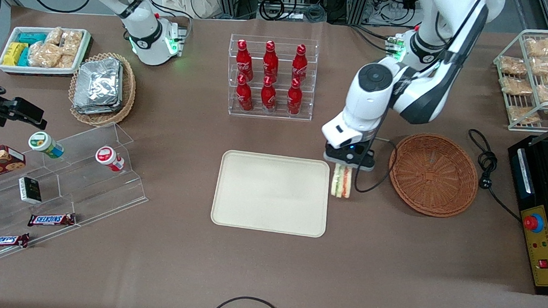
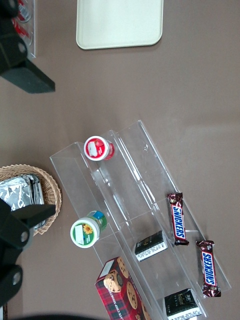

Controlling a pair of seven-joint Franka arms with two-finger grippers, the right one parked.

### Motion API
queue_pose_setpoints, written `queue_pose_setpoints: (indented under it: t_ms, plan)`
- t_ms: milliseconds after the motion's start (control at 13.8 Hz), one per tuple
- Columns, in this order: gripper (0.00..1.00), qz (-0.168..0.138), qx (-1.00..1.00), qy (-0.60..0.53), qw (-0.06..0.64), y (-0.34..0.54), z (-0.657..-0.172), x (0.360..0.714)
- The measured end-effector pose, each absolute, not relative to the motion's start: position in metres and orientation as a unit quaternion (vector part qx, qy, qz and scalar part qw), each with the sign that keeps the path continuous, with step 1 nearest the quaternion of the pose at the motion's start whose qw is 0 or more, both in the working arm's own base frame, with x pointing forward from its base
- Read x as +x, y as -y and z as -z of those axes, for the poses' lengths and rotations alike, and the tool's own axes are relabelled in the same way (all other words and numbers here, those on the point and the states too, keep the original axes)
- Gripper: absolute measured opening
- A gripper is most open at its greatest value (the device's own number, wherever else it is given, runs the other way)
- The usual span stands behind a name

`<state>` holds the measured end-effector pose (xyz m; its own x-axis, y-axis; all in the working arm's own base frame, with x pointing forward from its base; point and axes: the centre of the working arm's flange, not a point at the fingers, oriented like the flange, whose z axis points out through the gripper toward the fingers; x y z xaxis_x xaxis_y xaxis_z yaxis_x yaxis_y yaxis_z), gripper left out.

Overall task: Place sandwich from basket to tray
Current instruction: 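Carry the sandwich with the left gripper over the cream tray, then lower the sandwich onto the tray and open the left gripper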

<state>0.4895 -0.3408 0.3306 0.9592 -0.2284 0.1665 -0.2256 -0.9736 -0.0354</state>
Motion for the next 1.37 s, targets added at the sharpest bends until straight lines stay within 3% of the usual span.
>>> queue_pose_setpoints:
  t_ms: [723,1373]
  plan:
    - [0.23,0.049,-0.993,-0.102,-0.012,0.398,-0.256,0.526]
    - [0.22,0.037,-0.995,-0.096,-0.015,0.411,-0.214,0.548]
